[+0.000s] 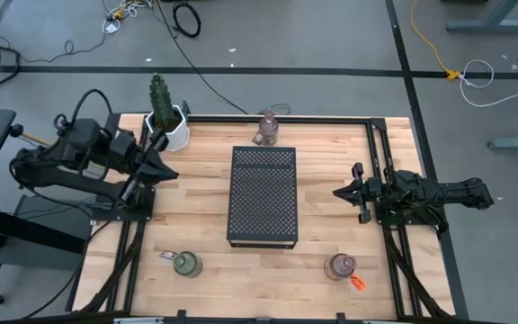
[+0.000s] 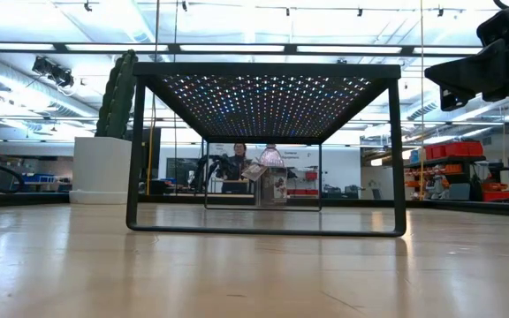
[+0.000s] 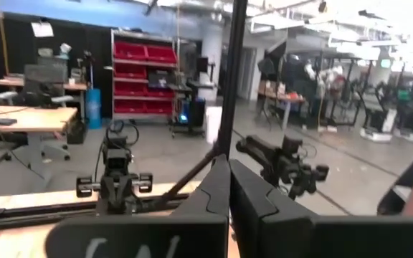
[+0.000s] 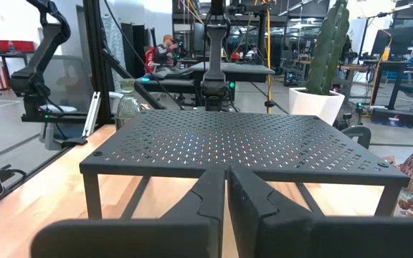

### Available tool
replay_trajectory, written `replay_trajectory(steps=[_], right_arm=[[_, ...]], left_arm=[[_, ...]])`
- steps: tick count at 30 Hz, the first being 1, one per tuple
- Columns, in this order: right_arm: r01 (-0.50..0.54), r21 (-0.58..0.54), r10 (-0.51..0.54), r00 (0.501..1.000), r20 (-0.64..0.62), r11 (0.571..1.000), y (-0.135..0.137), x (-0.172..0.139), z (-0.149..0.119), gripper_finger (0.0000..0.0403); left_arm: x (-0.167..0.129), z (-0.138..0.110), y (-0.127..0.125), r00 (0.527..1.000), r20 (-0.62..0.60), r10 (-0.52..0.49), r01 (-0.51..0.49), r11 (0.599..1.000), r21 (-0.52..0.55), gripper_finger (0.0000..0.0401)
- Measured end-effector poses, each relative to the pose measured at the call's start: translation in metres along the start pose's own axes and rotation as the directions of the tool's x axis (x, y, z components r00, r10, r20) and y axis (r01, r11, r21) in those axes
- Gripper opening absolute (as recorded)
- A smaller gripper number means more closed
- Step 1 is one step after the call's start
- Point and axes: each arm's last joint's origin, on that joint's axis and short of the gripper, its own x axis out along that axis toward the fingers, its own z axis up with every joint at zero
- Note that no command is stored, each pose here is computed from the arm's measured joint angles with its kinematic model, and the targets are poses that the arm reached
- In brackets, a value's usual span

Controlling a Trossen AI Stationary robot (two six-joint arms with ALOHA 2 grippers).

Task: Pick & Place candle stick holders
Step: Put the green candle vase on the shelf

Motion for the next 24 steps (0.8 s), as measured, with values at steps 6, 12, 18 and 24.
replay_trajectory(steps=[6,12,18,24], right_arm=[[0.000,0.000,0.000,1.000,0.000,1.000,0.000,0.000,0.000,0.0023],[0.000,0.000,0.000,1.000,0.000,1.000,0.000,0.000,0.000,0.0023],[0.000,0.000,0.000,1.000,0.000,1.000,0.000,0.000,0.000,0.0023],[0.000,0.000,0.000,1.000,0.000,1.000,0.000,0.000,0.000,0.0023]], left_arm=[[0.009,0.002,0.002,0.998,-0.066,0.008,-0.008,1.000,-0.008,0.0003],[0.018,-0.002,0.005,0.995,-0.095,0.011,-0.013,1.000,-0.013,0.0003],[0.026,-0.006,0.007,0.993,-0.117,0.014,-0.016,1.000,-0.018,0.0003],[0.028,-0.007,0.008,0.992,-0.126,0.015,-0.014,1.000,0.006,0.0003]])
